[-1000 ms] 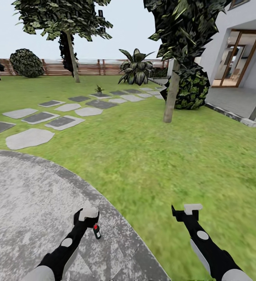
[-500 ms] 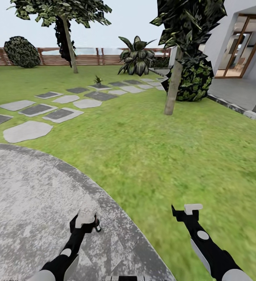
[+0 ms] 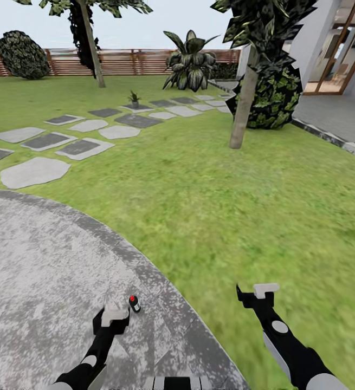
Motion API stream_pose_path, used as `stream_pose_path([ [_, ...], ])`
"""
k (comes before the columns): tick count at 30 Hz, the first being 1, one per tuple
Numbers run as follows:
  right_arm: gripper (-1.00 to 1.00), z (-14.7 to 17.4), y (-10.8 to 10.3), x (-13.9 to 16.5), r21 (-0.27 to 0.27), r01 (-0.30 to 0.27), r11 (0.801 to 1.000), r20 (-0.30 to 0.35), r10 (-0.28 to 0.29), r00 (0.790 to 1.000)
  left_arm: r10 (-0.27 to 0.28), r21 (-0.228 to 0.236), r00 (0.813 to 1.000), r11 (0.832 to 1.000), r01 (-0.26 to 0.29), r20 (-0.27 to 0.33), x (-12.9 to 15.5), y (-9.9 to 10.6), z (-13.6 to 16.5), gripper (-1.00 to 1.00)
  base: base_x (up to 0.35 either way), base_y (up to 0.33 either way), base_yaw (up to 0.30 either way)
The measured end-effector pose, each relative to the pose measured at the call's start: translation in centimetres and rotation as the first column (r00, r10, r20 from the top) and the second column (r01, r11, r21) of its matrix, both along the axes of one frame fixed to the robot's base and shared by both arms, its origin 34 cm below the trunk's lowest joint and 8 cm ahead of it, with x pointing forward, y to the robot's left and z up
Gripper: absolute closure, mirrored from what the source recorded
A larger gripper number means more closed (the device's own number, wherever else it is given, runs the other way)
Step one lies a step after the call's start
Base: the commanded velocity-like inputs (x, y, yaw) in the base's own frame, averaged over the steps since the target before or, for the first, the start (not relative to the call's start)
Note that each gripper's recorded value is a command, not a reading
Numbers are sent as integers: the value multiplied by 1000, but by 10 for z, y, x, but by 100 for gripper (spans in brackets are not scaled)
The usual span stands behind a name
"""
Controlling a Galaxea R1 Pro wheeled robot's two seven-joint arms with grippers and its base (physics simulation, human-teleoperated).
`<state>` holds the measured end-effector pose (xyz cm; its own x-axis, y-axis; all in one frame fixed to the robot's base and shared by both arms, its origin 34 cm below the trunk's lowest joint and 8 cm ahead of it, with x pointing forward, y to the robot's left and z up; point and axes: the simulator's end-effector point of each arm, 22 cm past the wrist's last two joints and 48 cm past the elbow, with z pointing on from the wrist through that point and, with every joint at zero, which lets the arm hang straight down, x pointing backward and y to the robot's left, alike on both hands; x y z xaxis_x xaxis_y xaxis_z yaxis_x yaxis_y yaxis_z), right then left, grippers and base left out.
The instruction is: Pick up the pesticide atomizer in the garden and spray insectifuge to fully cover both potted plants in the garden.
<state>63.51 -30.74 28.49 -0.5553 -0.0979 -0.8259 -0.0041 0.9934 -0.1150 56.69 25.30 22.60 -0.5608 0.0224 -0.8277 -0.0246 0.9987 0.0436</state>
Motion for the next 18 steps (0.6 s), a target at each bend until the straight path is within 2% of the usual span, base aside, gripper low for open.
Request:
stream_pose_path([
  [10, -100, -24, 1, -10, 1, 0, 1000, -41, 0, 999, -7, 1, 999, 1000, 7, -41, -12, -1, -21, -100, 0, 0, -1],
  [18, -100, -42, 2, -18, 3, 0, 1000, -74, 1, 997, -7, 1, 997, 1000, 7, -74, -22, -1, -37, -100, 0, 0, -268],
])
